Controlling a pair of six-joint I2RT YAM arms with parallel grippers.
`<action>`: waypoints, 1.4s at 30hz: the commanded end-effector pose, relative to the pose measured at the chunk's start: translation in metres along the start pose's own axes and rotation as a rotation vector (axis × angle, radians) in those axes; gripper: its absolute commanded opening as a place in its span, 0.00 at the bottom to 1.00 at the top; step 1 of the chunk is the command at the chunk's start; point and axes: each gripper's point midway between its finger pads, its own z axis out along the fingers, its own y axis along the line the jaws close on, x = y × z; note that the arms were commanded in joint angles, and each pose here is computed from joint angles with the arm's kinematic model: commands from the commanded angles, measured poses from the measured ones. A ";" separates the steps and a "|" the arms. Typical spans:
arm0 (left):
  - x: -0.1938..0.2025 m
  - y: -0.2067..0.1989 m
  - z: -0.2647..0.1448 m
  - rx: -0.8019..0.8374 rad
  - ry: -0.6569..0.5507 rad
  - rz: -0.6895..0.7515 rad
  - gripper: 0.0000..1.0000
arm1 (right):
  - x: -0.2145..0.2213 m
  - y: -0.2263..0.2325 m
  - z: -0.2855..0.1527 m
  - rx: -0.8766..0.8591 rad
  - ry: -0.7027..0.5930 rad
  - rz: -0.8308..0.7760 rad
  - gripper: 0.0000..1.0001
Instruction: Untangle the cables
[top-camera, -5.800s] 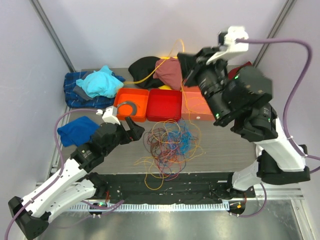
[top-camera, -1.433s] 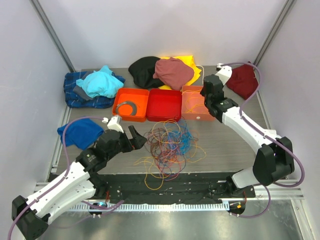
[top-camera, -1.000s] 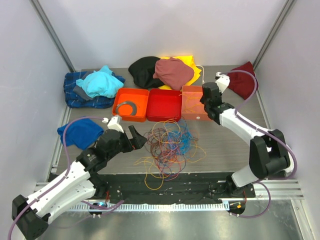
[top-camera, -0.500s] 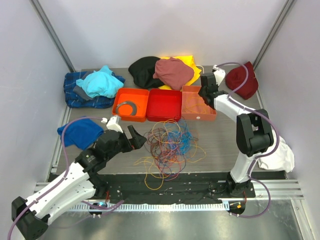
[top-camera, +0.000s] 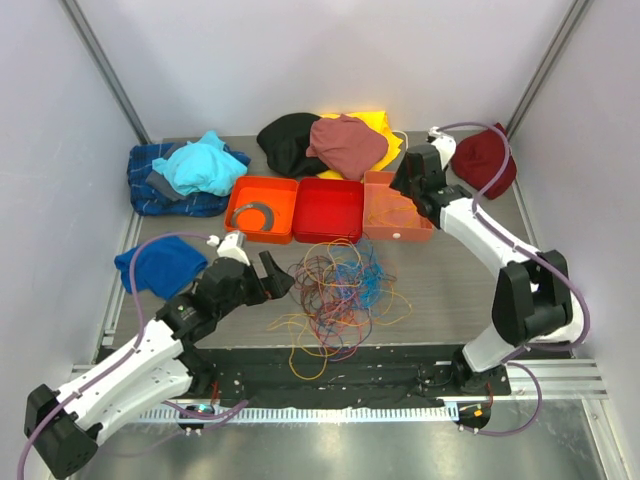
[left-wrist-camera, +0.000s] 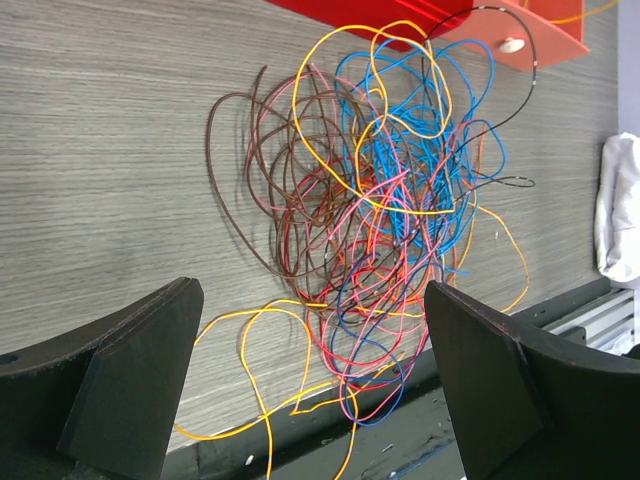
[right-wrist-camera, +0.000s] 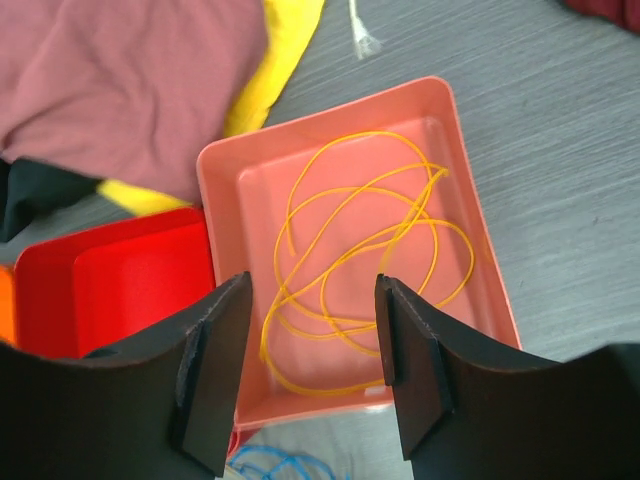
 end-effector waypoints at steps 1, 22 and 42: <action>-0.017 -0.022 0.001 0.060 -0.044 0.002 0.99 | -0.009 0.014 -0.012 0.019 0.013 -0.101 0.59; -0.022 -0.022 0.001 0.053 -0.065 0.015 0.98 | 0.034 0.083 -0.108 -0.329 0.019 -0.152 0.53; -0.043 -0.010 0.009 -0.133 -0.075 0.044 0.95 | 0.193 0.105 -0.218 -0.690 0.240 -0.284 0.42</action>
